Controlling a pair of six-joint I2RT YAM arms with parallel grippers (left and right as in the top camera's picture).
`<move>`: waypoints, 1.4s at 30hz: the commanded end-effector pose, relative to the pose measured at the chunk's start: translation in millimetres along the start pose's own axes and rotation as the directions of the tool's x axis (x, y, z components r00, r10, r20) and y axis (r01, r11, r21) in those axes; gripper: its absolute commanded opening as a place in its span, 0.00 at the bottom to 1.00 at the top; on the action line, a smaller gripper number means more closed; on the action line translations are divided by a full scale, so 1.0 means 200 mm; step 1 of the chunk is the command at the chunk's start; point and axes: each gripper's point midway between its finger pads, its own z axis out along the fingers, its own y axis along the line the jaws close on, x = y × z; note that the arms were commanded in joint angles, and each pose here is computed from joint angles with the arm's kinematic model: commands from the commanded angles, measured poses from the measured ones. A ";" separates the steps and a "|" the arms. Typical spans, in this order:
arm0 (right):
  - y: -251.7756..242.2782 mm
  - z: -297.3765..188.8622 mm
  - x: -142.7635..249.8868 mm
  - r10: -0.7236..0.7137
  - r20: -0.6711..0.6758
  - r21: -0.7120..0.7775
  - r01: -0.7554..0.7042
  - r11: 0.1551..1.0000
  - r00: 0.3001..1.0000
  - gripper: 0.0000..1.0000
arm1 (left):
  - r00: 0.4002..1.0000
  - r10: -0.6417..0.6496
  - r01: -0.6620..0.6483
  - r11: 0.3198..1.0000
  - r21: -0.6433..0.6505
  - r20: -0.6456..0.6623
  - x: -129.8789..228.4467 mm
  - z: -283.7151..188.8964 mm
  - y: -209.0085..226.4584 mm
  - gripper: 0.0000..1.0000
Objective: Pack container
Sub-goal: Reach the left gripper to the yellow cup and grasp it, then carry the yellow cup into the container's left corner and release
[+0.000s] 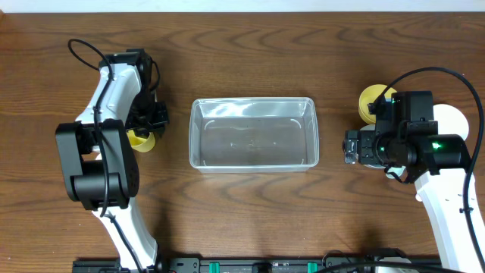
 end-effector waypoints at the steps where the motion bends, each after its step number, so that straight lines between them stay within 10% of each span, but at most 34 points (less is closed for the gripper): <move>1: 0.00 -0.03 -0.03 -0.013 0.020 -0.003 0.013 1.000 1.000 0.99 | 0.999 -0.011 0.011 1.000 0.004 0.038 0.00 -0.08 0.01 0.23; 34: 0.00 -0.03 -0.03 -0.013 0.020 -0.003 0.013 1.000 1.000 0.99 | 0.997 -0.011 0.011 1.000 0.006 0.082 0.01 -0.15 0.02 0.06; 42: -0.01 -0.03 -0.04 -0.013 0.022 0.004 0.013 1.000 1.000 0.99 | 0.957 0.041 -0.054 0.998 0.038 0.287 0.02 -0.48 -0.07 0.06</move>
